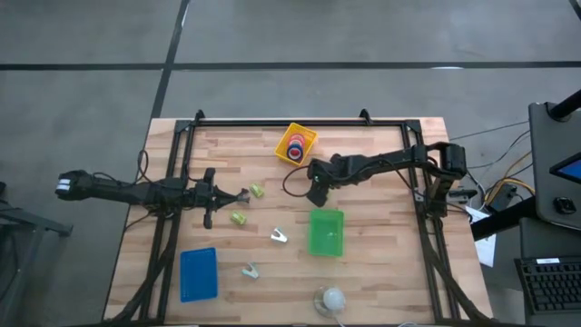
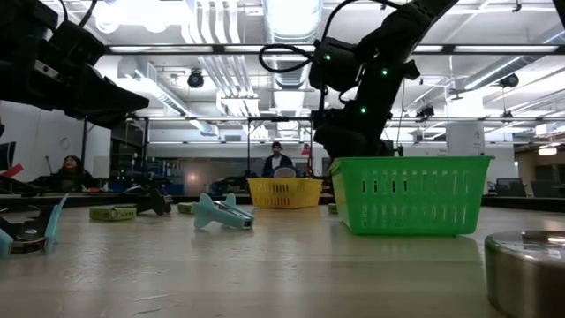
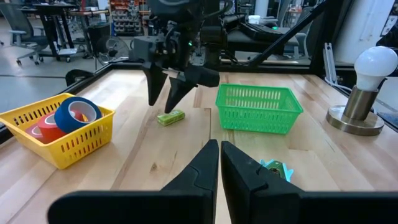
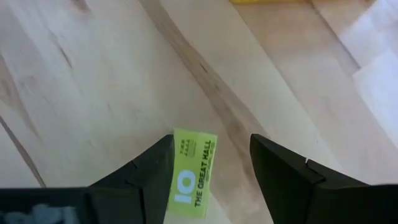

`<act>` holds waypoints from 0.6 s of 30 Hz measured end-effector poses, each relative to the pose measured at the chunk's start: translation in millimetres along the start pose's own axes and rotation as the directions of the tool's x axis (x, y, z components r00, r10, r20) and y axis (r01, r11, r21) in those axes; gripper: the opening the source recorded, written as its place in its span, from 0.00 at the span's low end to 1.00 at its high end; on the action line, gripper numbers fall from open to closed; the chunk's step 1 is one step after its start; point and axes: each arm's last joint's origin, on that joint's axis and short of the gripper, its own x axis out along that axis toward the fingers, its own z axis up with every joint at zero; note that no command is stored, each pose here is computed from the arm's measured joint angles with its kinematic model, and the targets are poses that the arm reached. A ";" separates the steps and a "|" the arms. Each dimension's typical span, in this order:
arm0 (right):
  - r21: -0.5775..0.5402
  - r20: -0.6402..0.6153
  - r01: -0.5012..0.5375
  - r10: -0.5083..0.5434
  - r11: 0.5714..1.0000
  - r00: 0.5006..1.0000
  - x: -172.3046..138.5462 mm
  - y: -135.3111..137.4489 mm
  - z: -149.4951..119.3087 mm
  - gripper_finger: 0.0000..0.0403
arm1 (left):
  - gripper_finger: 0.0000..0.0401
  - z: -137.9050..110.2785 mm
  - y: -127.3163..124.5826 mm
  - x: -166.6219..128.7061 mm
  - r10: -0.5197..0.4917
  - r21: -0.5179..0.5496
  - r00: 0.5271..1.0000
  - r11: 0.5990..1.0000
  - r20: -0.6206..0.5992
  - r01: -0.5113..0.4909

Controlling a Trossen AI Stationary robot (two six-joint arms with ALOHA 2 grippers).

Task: Pick and place Stapler, Stapler remover, tape
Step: Put the top right green staple box into the green bin

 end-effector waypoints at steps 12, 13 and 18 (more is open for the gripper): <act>0.049 -0.066 -0.043 0.046 0.998 0.997 6.3 -1.7 -7.2 0.50 | 0.06 -0.1 0.0 0.0 0.000 0.000 1.000 1.000 0.000 0.000; 0.057 -0.069 -0.047 0.051 0.997 0.996 6.5 -1.6 -7.5 0.50 | 0.06 0.0 0.0 0.0 0.000 0.000 1.000 1.000 0.000 0.000; 0.078 -0.106 -0.076 0.084 0.994 0.991 8.9 -2.0 -13.3 0.50 | 0.06 0.0 0.0 0.0 0.000 0.000 1.000 1.000 0.000 0.000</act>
